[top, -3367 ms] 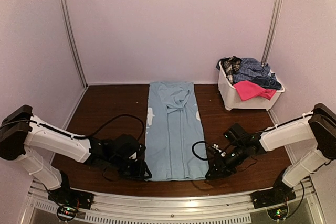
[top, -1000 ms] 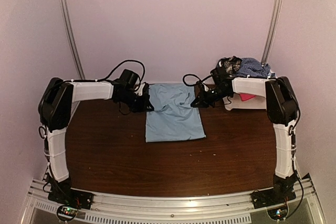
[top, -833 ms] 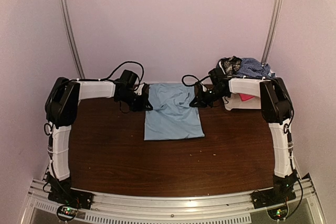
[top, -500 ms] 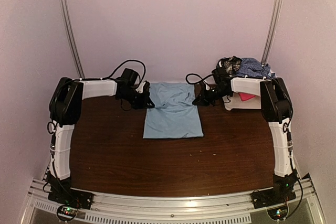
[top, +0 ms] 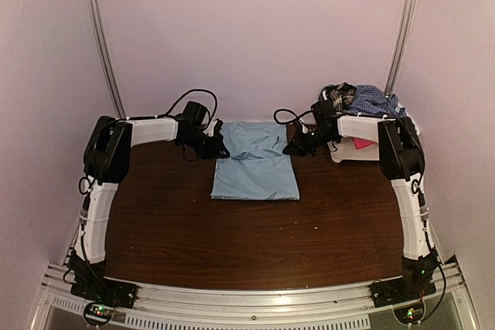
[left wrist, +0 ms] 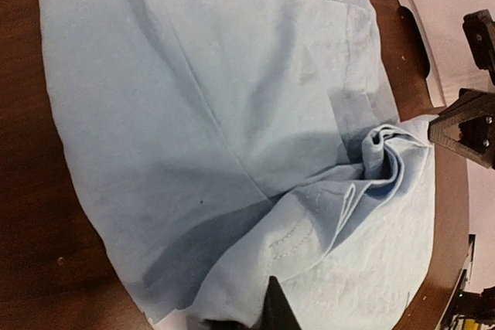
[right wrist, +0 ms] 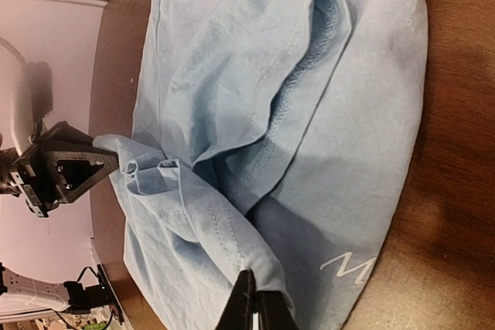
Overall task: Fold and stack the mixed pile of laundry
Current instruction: Fold the rectangle-folded T-shirt at the center of the board.
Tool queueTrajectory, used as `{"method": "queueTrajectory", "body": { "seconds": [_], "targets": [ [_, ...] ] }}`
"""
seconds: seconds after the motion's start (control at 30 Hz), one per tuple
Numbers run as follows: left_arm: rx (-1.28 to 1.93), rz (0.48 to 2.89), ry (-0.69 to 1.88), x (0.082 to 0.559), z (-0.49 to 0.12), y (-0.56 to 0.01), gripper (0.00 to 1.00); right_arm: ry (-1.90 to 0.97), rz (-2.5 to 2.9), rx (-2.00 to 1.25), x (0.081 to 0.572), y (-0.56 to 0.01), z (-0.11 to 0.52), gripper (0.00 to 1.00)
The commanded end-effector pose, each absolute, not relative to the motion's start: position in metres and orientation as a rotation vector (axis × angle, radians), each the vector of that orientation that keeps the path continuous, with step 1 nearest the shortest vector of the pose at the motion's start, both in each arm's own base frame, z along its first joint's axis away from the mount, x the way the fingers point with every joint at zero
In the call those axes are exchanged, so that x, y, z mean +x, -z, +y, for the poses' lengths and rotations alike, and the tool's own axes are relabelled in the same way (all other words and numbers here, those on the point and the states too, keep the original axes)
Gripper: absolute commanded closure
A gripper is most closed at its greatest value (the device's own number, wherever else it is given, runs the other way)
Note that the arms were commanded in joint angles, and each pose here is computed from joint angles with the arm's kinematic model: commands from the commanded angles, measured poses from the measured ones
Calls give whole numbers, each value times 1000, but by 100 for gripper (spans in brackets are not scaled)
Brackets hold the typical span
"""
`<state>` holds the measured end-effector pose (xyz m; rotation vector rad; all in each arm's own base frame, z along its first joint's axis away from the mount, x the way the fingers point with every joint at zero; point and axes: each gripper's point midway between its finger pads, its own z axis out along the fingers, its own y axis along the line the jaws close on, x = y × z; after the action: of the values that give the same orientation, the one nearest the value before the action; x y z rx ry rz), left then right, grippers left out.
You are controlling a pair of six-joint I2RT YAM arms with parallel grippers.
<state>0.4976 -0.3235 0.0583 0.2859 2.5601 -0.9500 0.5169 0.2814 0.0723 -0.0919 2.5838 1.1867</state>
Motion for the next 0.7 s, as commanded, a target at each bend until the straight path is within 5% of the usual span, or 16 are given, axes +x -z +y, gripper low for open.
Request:
{"method": "queueTrajectory", "body": {
  "seconds": [0.0,0.1,0.23,0.33,0.67],
  "targets": [
    [198,2565,944,514,-298,-54,81,-1203,2567,-98,528,-74,281,86],
    [234,2528,929,515,-294,-74,58,-1162,2546,-100,529,-92,273,72],
    [243,2484,864,512,-277,-110,38,-1129,2502,-96,523,-126,255,51],
    [253,2474,877,496,-266,-124,21,-1132,2500,-123,506,-142,249,44],
    [504,2462,1174,377,-340,-116,37,-1420,2595,-289,385,-126,318,53]
  ]
}}
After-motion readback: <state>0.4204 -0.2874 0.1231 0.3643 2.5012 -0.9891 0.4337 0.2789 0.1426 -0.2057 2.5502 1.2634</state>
